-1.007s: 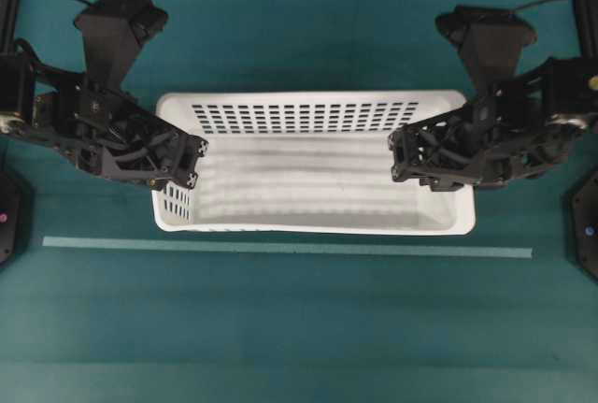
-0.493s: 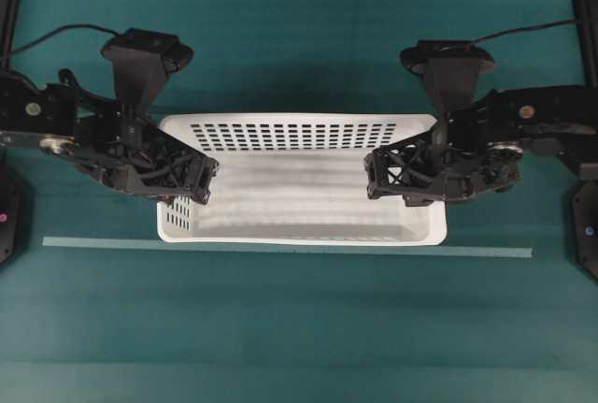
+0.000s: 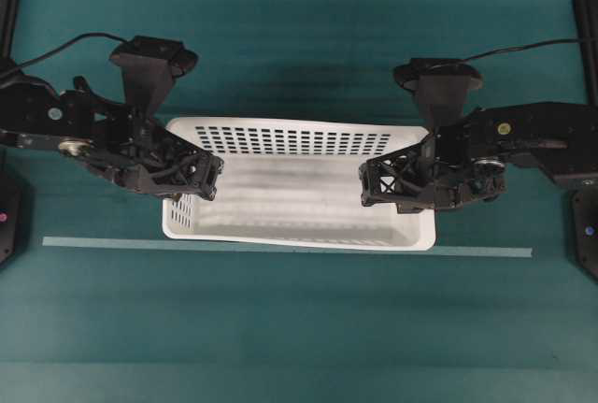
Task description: Lift the white basket with both hands.
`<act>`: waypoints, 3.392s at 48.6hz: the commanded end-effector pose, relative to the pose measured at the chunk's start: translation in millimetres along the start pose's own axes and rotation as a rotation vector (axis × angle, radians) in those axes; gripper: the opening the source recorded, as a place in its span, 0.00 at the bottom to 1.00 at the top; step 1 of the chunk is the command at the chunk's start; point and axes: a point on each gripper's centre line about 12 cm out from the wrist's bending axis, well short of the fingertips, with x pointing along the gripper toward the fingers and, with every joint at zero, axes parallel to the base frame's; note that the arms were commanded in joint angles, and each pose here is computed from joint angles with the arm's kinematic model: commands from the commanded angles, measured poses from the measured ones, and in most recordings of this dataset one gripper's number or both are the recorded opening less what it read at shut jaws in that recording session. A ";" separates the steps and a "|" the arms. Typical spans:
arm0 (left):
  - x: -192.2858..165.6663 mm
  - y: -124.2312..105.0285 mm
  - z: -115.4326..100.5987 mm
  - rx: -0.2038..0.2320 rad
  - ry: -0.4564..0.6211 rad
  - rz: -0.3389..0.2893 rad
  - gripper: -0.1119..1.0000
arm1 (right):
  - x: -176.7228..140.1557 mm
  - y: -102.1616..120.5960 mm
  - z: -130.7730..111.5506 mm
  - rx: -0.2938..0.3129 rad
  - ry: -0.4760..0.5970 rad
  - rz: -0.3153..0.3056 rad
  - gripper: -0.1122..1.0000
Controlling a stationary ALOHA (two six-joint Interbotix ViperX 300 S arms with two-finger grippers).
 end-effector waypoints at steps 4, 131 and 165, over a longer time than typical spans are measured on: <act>13.6 -7.5 -1.2 0.032 -0.005 -0.015 0.18 | 9.3 6.6 -7.1 -0.044 -0.006 0.032 0.28; -30.1 -14.5 -6.1 0.111 -0.076 -0.204 0.93 | -40.0 -20.4 14.4 -0.050 -0.103 0.258 0.98; -156.1 2.5 -17.5 0.378 -0.297 -0.550 0.92 | -169.5 -46.4 -6.6 -0.328 -0.336 0.804 0.97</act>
